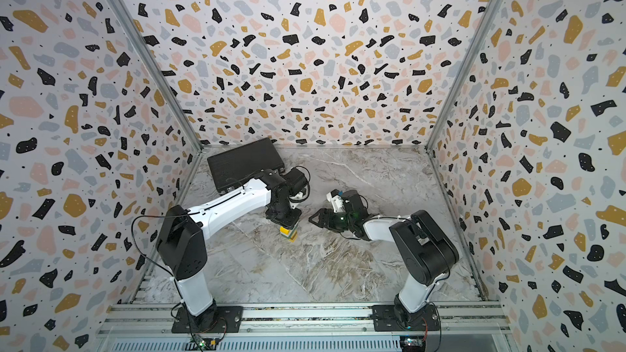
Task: Assemble an ice cream with lego
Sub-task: Assemble the lego brick with the lego brick, then adjust the lego brick at the center of the board.
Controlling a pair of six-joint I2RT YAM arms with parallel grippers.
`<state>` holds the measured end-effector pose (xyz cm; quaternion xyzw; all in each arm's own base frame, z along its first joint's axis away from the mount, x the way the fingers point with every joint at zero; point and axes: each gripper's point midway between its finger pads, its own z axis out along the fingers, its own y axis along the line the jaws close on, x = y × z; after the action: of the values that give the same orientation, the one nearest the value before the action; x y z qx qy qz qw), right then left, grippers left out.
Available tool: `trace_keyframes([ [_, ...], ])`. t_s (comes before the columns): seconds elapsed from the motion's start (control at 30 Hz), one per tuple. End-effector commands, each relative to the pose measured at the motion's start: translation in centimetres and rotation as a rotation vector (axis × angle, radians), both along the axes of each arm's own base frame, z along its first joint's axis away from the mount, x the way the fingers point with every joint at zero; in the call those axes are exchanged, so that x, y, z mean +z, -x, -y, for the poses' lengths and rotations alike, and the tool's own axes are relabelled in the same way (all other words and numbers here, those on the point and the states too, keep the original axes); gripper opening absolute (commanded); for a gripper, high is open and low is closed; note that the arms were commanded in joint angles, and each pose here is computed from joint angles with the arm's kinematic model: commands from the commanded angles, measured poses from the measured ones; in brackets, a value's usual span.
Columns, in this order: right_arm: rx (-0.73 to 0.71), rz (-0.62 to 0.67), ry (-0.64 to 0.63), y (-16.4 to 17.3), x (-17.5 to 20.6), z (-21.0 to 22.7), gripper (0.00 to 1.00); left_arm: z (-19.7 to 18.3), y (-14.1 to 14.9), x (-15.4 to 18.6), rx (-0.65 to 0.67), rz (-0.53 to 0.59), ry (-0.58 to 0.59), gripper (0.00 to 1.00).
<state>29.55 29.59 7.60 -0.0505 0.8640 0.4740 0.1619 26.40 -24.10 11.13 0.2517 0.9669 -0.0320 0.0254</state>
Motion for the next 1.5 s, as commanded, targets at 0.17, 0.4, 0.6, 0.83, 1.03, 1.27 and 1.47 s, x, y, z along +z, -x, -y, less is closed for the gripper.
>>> trace_keyframes([
  [0.17, -0.003, 0.049, -0.013, -0.3, 1.5, 0.0, 0.74, -0.1, 0.1, -2.2, 0.041, -0.017, -0.030, 0.53],
  [0.4, 0.000, 0.050, -0.003, -0.3, 1.3, 0.0, 0.74, 0.7, 0.0, -1.6, 0.053, -0.025, 0.007, 0.54],
  [0.6, 0.001, 0.051, 0.005, -0.2, 1.3, 0.1, 0.72, 1.7, 0.2, -1.3, 0.088, -0.043, 0.083, 0.38],
  [0.83, -0.005, 0.061, 0.021, -0.2, 1.4, 0.4, 0.70, 1.6, -0.1, -0.7, 0.152, -0.067, 0.170, 0.28],
  [1.03, -0.127, 0.113, 0.105, -1.3, 1.6, 3.4, 0.69, 3.2, 0.1, -0.3, 0.218, -0.150, 0.367, 0.27],
  [1.27, -0.317, 0.131, 0.240, -2.6, 1.0, 8.5, 0.69, 5.9, 0.3, -0.7, 0.264, -0.258, 0.569, 0.30],
  [1.47, -0.344, 0.113, 0.274, -2.8, 0.4, 9.5, 0.69, 6.3, -0.1, -1.7, 0.303, -0.312, 0.629, 0.35],
])
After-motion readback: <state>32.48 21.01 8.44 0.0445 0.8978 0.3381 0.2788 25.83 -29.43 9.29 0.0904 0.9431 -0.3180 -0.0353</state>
